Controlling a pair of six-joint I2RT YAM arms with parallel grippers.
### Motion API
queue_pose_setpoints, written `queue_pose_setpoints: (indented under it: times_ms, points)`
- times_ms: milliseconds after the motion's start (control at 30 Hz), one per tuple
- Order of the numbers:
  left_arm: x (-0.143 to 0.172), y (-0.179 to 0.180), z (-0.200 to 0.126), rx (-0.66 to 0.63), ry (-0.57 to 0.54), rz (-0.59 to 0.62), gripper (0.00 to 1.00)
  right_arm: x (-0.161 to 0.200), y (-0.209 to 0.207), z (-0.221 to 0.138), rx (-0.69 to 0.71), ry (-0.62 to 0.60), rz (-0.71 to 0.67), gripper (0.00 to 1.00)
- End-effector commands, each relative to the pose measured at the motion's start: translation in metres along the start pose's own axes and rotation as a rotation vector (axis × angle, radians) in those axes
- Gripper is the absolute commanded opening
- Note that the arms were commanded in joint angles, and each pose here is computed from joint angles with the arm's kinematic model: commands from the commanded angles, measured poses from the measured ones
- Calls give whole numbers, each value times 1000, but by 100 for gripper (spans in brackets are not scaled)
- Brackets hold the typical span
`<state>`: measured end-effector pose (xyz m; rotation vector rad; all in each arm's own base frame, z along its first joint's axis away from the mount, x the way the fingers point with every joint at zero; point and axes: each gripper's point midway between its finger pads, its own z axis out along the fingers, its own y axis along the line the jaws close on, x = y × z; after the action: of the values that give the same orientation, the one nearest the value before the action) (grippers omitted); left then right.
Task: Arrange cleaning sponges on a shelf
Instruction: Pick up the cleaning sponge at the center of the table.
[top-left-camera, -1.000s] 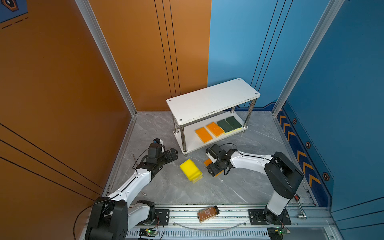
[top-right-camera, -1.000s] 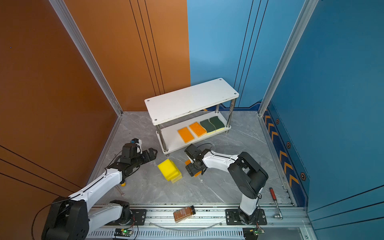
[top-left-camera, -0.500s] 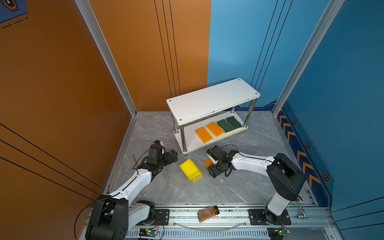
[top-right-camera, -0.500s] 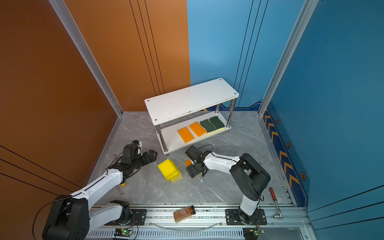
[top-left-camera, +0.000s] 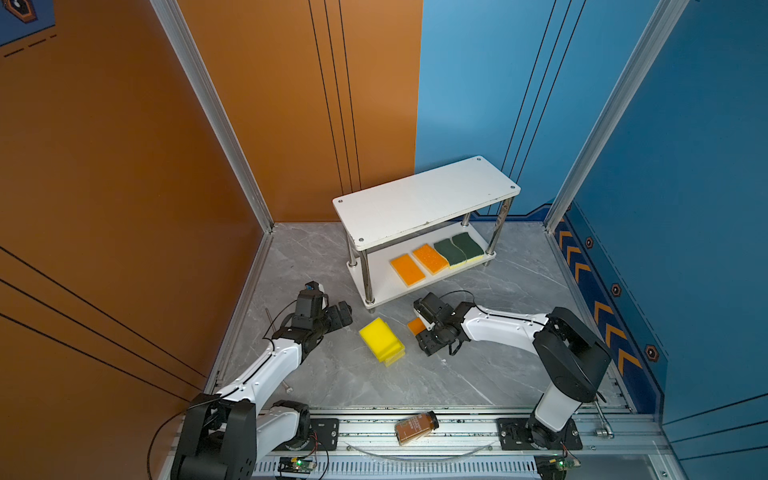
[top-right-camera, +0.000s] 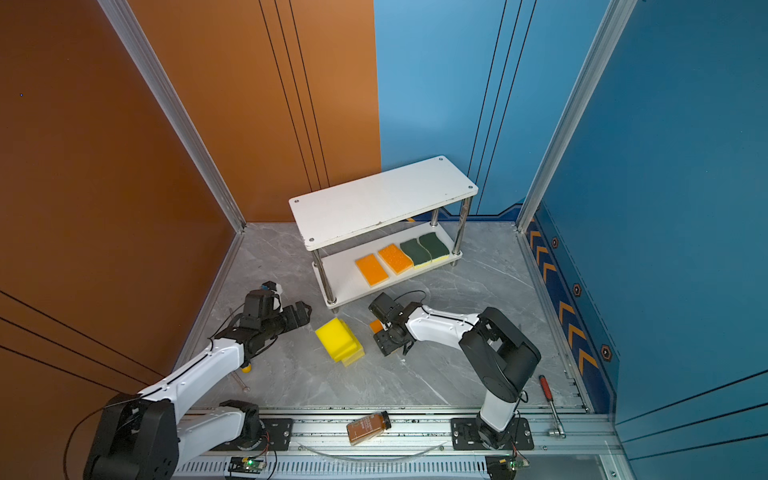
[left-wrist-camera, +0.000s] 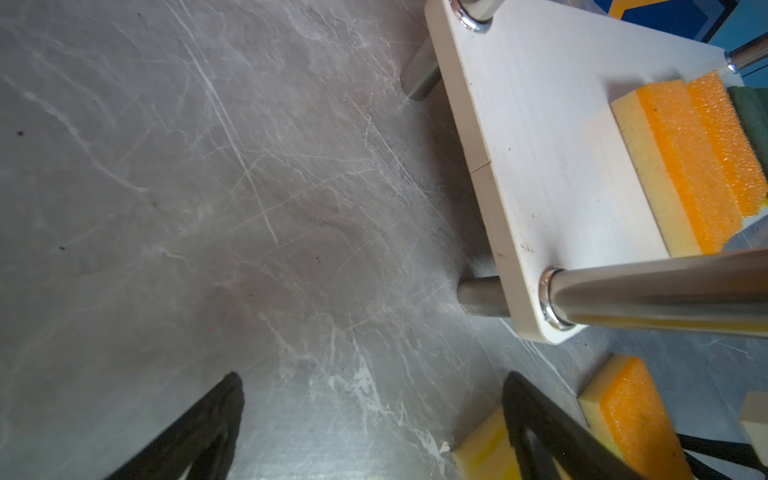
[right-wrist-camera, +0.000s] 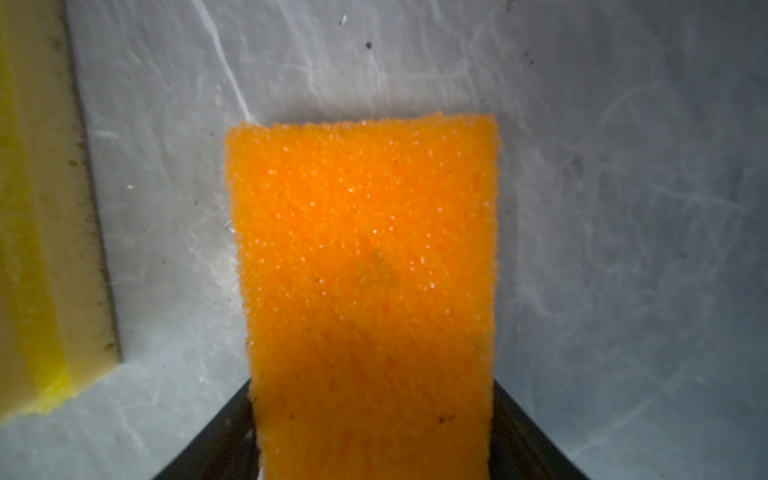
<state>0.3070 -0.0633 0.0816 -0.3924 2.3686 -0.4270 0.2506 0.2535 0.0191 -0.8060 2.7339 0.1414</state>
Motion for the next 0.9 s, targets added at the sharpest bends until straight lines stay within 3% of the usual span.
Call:
queue_pose_setpoints:
  times_ms: [0,233,633,867]
  points:
    - [0,7,-2,-23,-4,14,98,39,-15,7,79,151,-14,68]
    - [-5,10,-4,-21,-18,-9,98,15,-14,-7,51,57,4,58]
    - [-11,10,-10,-4,-37,-22,98,-40,0,-44,-74,-110,39,56]
    - [-11,9,-9,6,-39,-39,98,-82,-3,-71,-49,-202,50,57]
